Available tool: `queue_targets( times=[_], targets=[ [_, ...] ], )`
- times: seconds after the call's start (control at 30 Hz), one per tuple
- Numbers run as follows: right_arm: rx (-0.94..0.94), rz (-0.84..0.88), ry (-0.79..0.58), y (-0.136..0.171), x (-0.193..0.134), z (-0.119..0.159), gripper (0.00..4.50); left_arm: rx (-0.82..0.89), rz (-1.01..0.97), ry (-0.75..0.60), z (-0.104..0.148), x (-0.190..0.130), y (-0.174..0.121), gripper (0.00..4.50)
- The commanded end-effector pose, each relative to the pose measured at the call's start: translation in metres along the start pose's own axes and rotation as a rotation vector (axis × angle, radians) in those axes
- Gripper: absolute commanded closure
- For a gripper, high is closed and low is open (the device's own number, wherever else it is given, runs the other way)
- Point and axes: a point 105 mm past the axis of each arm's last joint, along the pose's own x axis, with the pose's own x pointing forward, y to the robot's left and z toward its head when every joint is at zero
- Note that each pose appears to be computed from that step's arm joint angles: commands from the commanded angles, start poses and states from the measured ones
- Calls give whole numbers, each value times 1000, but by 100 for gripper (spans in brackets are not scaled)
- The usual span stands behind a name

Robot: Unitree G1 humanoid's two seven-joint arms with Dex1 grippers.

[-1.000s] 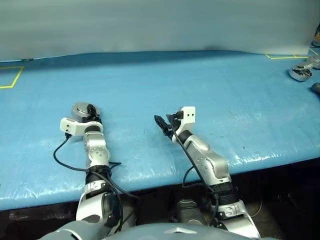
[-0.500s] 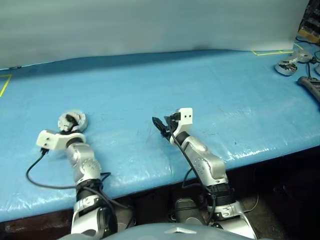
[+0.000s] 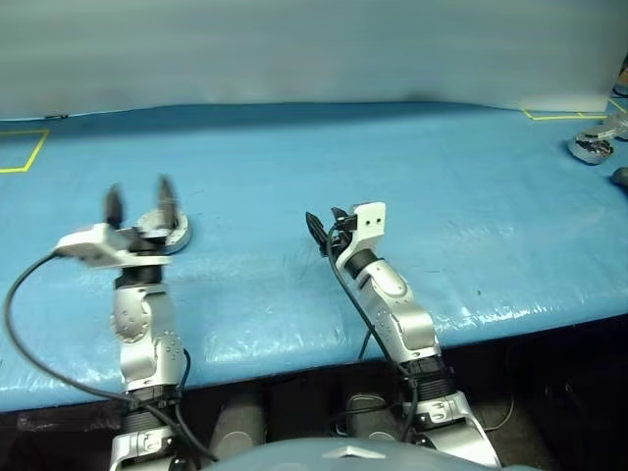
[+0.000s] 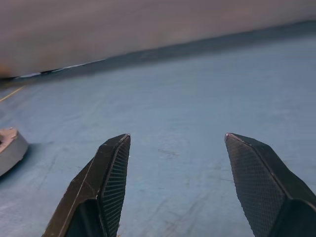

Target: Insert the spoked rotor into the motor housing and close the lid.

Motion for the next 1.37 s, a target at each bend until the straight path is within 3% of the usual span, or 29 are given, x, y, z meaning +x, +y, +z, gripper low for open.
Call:
queue_targets(
  times=[0.03,0.17,0.27,0.37,0.43,0.47,1.37],
  targets=[
    [-55,35,-35,-16,-9,20,128,25,-313,143,-20,-10,-44,4],
    [-227,52,19,-33,-23,15,128,38,-437,276,-43,-29,-53,4],
    [-272,171,61,-26,-34,8,128,61,-487,330,-54,-39,-55,4],
    [-337,276,113,-20,-43,-3,71,44,-494,344,-58,-42,-56,0],
    [-329,301,83,-17,-44,0,9,29,-498,353,-60,-45,-57,0],
    [-324,303,71,-16,-44,1,4,16,-501,356,-61,-46,-58,0],
    [-385,352,78,-3,-34,-5,4,43,-449,349,-63,-42,-50,0]
  ],
)
